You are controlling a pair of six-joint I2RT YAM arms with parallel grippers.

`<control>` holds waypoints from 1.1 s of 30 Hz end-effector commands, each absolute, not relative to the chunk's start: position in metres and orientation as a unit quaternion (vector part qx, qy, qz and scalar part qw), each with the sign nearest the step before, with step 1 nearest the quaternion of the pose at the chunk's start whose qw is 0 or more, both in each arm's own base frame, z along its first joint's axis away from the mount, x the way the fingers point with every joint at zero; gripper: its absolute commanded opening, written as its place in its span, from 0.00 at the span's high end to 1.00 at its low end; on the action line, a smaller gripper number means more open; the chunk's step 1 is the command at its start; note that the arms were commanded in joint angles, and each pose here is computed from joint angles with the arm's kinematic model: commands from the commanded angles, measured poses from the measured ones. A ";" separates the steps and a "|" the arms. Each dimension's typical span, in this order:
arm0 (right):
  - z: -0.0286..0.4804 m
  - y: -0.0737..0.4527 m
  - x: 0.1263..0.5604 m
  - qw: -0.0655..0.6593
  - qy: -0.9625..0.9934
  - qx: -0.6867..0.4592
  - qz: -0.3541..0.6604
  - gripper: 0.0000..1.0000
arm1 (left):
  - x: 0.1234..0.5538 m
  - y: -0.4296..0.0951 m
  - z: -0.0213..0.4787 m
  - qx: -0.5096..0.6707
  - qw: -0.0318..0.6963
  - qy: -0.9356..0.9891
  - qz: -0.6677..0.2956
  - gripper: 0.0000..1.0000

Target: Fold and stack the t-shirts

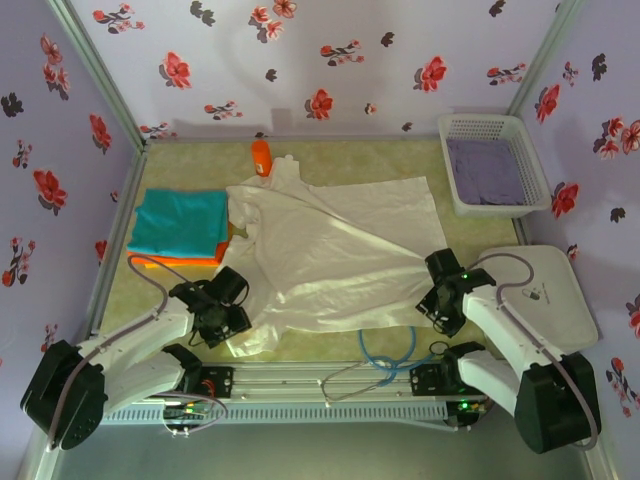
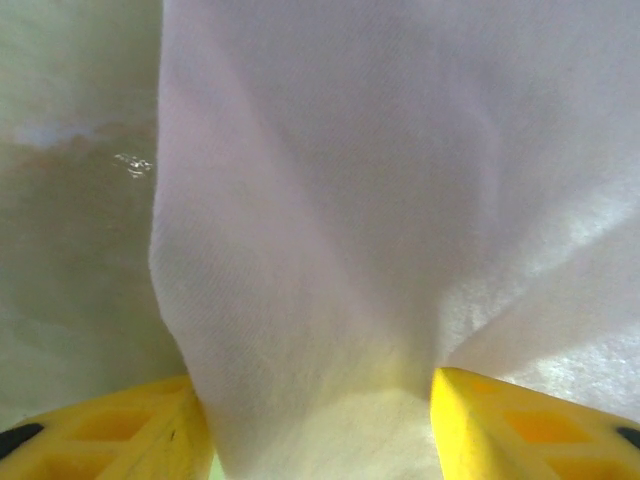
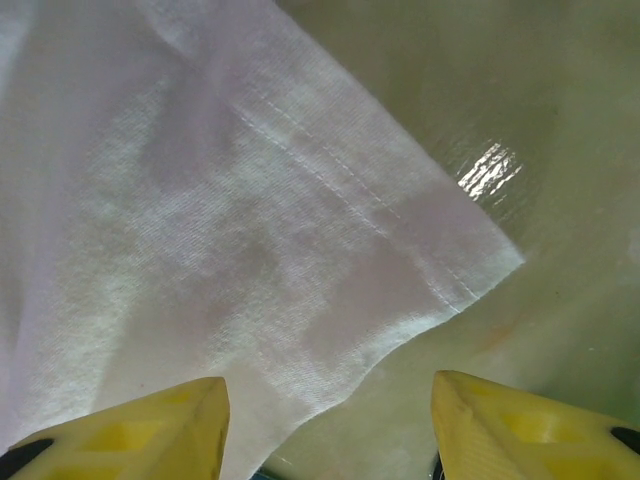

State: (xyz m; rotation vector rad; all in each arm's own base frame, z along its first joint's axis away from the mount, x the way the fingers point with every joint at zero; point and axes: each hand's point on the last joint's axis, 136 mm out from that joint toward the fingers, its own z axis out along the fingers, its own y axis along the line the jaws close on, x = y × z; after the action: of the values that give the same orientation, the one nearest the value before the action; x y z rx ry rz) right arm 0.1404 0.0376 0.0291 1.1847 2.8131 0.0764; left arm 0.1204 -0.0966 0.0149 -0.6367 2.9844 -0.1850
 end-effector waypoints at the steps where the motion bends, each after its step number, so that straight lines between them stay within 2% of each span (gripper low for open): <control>1: 0.027 0.041 0.136 0.049 0.898 0.435 0.028 0.42 | 0.130 -0.095 0.020 -0.197 0.066 0.976 -0.060 0.41; 5: 0.030 0.025 0.128 0.085 0.862 0.500 0.003 0.39 | 0.129 -0.094 0.019 -0.202 0.069 0.975 -0.064 0.41; 9: 0.029 0.021 0.123 0.086 0.838 0.538 -0.008 0.39 | 0.129 -0.094 0.019 -0.200 0.069 0.975 -0.064 0.41; 14: 0.019 0.037 0.138 0.085 0.835 0.544 0.018 0.39 | 0.130 -0.095 0.019 -0.202 0.070 0.975 -0.066 0.41; 20: 0.008 0.044 0.149 0.084 0.838 0.539 0.003 0.41 | 0.127 -0.094 0.020 -0.199 0.066 0.976 -0.063 0.42; 27: -0.004 0.042 0.145 0.085 0.838 0.539 -0.002 0.54 | 0.118 -0.090 0.022 -0.201 0.050 0.977 -0.057 0.42; 33: 0.001 0.036 0.156 0.120 0.845 0.521 -0.005 0.79 | 0.108 -0.083 0.018 -0.197 0.031 0.979 -0.037 0.41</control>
State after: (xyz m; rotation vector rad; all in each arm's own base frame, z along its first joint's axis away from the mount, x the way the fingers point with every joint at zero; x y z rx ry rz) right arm 0.1306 0.0344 0.0094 1.5898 2.5552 -0.0962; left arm 0.1167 -0.0910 0.0192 -0.6110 2.9804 -0.1726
